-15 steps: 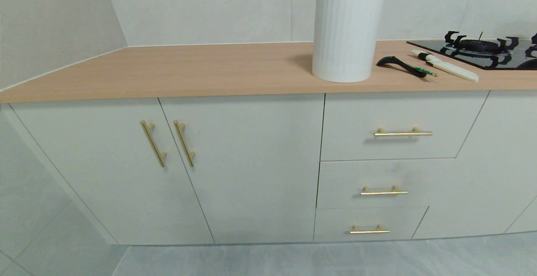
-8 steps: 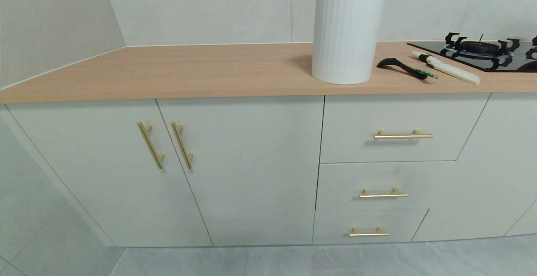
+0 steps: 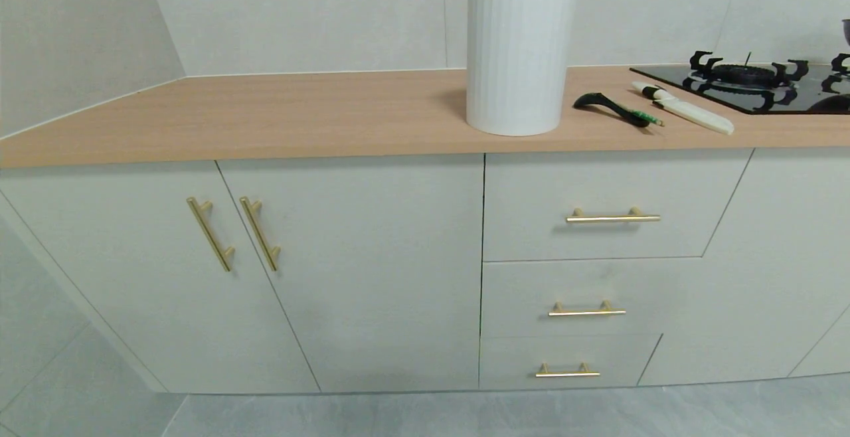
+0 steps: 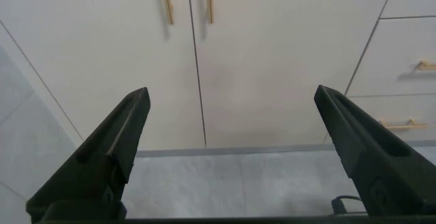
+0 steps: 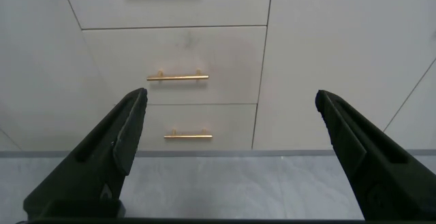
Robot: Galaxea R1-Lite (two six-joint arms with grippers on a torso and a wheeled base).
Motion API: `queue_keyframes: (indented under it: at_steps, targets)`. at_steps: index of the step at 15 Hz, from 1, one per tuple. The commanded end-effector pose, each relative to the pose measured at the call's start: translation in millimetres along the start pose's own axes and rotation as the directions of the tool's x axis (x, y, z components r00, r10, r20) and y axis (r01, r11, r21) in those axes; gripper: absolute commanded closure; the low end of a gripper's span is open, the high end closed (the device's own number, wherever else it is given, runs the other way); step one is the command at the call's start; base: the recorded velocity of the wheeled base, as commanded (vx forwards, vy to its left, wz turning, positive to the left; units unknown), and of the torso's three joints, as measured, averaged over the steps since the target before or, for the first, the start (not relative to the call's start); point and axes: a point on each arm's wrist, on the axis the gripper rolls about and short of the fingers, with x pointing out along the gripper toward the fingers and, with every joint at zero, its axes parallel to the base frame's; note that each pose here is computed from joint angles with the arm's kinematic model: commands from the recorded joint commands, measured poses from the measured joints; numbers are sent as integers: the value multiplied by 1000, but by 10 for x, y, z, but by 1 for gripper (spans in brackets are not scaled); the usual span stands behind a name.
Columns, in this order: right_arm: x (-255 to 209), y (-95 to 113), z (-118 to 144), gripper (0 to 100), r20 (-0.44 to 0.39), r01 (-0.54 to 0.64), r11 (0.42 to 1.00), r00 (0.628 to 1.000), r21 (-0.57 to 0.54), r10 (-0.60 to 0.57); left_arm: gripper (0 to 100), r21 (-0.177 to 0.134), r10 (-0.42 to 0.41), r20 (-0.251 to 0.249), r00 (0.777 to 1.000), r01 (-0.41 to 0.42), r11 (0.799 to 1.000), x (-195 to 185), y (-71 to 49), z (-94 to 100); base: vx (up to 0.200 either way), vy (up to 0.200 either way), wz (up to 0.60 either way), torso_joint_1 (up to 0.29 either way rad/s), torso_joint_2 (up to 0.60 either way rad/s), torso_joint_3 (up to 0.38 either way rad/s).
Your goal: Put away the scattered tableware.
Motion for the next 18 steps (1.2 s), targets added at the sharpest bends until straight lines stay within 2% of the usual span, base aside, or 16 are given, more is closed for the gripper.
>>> queue_keyframes:
  at_steps: [1, 13, 15, 16, 18]
  targets:
    - [1, 0, 0, 0, -1, -1, 1000, 1000, -1, 1, 0, 0, 0, 0, 1000, 0, 1000, 1, 0, 1, 0, 0, 0, 0, 0, 0]
    - [-1, -1, 10, 0, 3, 3, 1000, 1000, -4, -3, 0, -6, 0, 0, 1000, 0, 1000, 1, 0, 1, 0, 0, 0, 0, 0, 0]
    - [-94, 2, 314, 0, 118, -13, 1000, 993, 8, 12, 0, -6, 0, 0, 1000, 0, 1000, 1, 0, 1, 0, 0, 0, 0, 0, 0]
    - [-79, 4, 332, 0, 92, -32, 999, 995, 10, 31, 0, -6, 0, 0, 1000, 0, 1000, 1, 0, 1, 0, 0, 0, 0, 0, 0]
    - [53, 15, 308, 0, -75, -94, 995, 993, 16, 95, 0, -6, 0, 0, 1000, 0, 1000, 1, 0, 1, 0, 0, 0, 0, 0, 0]
